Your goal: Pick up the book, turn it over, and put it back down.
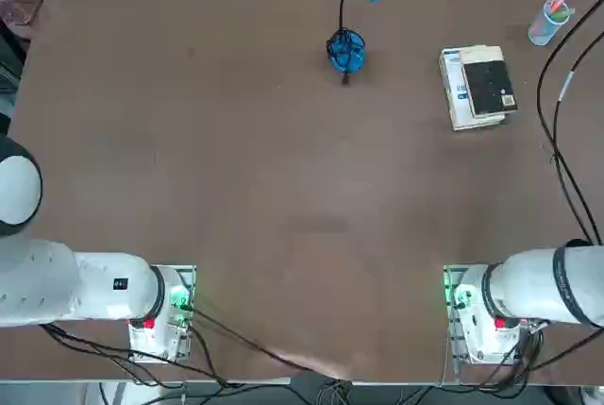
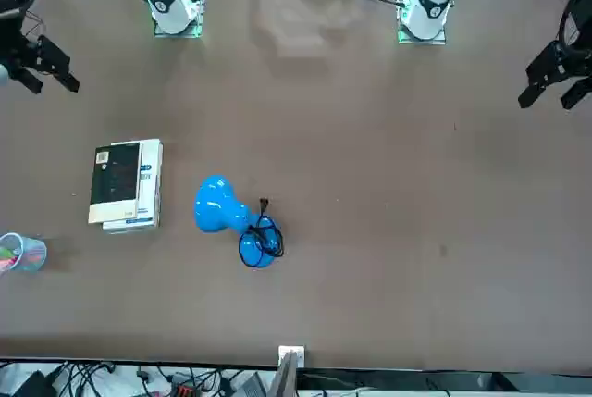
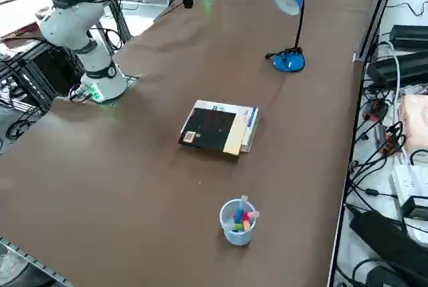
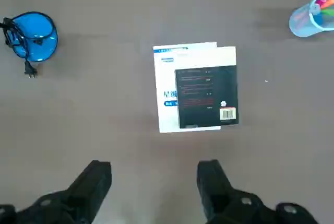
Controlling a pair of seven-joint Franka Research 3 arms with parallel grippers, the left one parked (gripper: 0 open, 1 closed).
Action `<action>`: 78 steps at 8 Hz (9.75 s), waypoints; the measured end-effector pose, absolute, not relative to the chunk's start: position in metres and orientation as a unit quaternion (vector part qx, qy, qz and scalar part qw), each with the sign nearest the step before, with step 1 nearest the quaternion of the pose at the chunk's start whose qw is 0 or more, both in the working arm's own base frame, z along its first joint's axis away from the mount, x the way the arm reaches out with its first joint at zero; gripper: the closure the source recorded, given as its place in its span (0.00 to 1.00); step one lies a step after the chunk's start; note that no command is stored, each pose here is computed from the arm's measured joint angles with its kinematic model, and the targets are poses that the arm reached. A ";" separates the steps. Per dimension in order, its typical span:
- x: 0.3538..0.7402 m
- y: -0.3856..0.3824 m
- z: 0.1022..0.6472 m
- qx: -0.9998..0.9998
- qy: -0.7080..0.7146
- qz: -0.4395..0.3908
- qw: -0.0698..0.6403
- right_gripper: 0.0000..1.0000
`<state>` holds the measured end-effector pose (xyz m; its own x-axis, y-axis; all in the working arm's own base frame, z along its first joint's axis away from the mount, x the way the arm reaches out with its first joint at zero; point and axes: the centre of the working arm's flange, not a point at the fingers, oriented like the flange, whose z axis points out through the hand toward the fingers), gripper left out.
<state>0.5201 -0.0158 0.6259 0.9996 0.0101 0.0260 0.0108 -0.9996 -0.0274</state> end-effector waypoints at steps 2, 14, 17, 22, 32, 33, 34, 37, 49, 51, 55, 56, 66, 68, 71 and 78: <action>0.520 -0.016 0.625 -1.000 -0.005 -0.010 0.014 0.00; 0.579 -0.273 0.378 -0.957 0.032 0.020 0.289 0.00; 0.558 -0.329 0.271 -0.926 0.028 -0.018 0.376 0.00; 0.533 -0.354 0.167 -0.858 0.089 -0.064 0.502 0.01; 0.550 -0.329 0.111 -0.814 0.107 -0.054 0.568 0.03; 0.550 -0.328 0.109 -0.813 0.106 -0.053 0.570 0.06; 0.551 -0.327 0.110 -0.812 0.104 -0.053 0.572 0.08; 0.551 -0.329 0.113 -0.807 0.104 -0.059 0.578 0.23; 0.611 -0.339 0.309 -0.910 -0.066 -0.005 0.409 0.88; 0.643 -0.278 0.403 -0.964 -0.114 0.045 0.238 0.88; 0.671 -0.102 0.504 -0.981 -0.144 0.093 -0.089 0.88; 0.667 -0.058 0.505 -0.973 -0.144 0.101 -0.149 0.88; 0.511 0.194 0.254 -0.799 -0.143 -0.107 -0.575 0.88; 0.501 0.194 0.212 -0.779 -0.160 -0.110 -0.596 0.88; 0.500 0.196 0.184 -0.767 -0.172 -0.118 -0.607 0.88; 0.504 0.184 0.154 -0.755 -0.164 -0.138 -0.619 0.88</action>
